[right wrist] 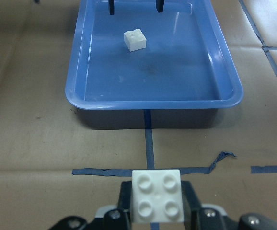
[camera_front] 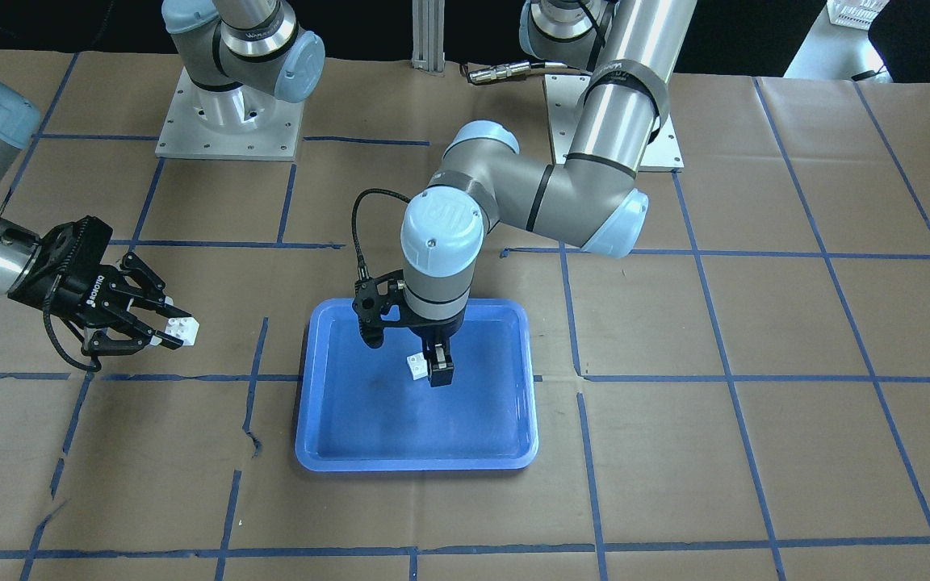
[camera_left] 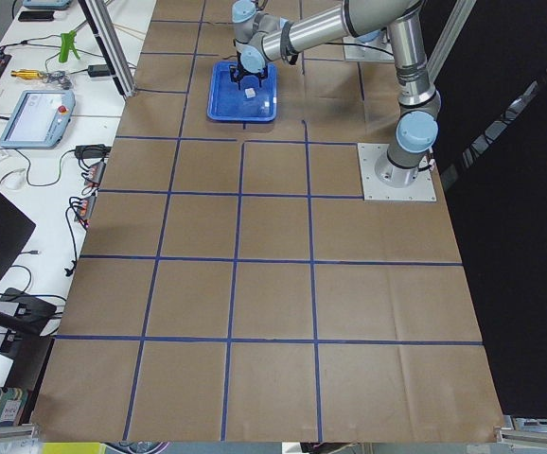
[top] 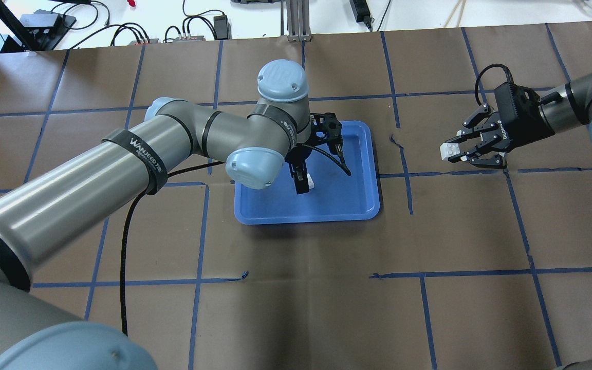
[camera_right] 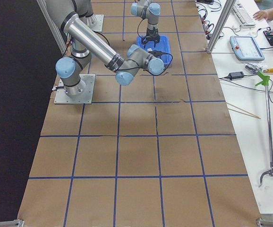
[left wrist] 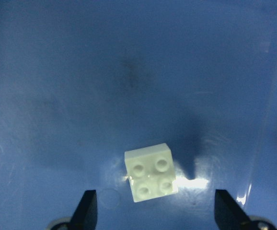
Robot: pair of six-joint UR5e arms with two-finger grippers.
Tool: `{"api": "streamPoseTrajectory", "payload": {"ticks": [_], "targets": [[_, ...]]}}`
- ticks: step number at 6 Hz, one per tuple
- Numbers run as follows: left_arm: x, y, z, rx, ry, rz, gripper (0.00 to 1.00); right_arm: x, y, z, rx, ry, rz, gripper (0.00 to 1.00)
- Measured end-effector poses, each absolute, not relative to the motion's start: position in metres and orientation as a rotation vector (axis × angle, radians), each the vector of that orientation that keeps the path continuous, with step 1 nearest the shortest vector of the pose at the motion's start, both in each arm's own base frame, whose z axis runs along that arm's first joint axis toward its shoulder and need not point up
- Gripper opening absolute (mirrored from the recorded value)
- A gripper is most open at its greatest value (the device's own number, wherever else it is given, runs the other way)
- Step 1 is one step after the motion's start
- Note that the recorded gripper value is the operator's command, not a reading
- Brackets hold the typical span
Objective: Assemble white blocks and place on blue tray
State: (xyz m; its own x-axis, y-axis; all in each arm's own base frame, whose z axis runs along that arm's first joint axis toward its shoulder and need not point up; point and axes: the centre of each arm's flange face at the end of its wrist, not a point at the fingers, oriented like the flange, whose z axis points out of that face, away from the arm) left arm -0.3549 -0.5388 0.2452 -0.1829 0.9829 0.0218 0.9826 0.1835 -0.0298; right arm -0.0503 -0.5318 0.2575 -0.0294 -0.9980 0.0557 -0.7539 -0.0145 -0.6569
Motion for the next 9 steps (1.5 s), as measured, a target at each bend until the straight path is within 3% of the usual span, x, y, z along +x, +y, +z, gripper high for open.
{"api": "streamPoseTrajectory", "payload": {"ticks": [2, 4, 5, 6, 9], "targets": [[-0.324, -0.544, 0.32, -1.826, -2.523, 0.028, 0.87, -0.035, -0.533, 0.255, -1.808, 1.835, -0.735, 0.32], [-0.272, -0.542, 0.384, -1.377, -2.8, 0.064, 0.87, 0.02, -0.533, 0.245, -1.844, 1.846, -0.725, 0.32], [-0.249, -0.53, 0.414, -1.097, -2.917, 0.059, 0.88, 0.049, -0.53, 0.239, -1.856, 1.848, -0.721, 0.32], [-0.235, -0.512, 0.442, -0.849, -2.995, 0.051, 0.99, 0.073, -0.529, 0.233, -1.85, 1.862, -0.715, 0.32], [-0.219, -0.468, 0.494, -0.327, -3.079, 0.095, 0.99, 0.148, -0.54, 0.198, -1.791, 1.936, -0.722, 0.32]]}}
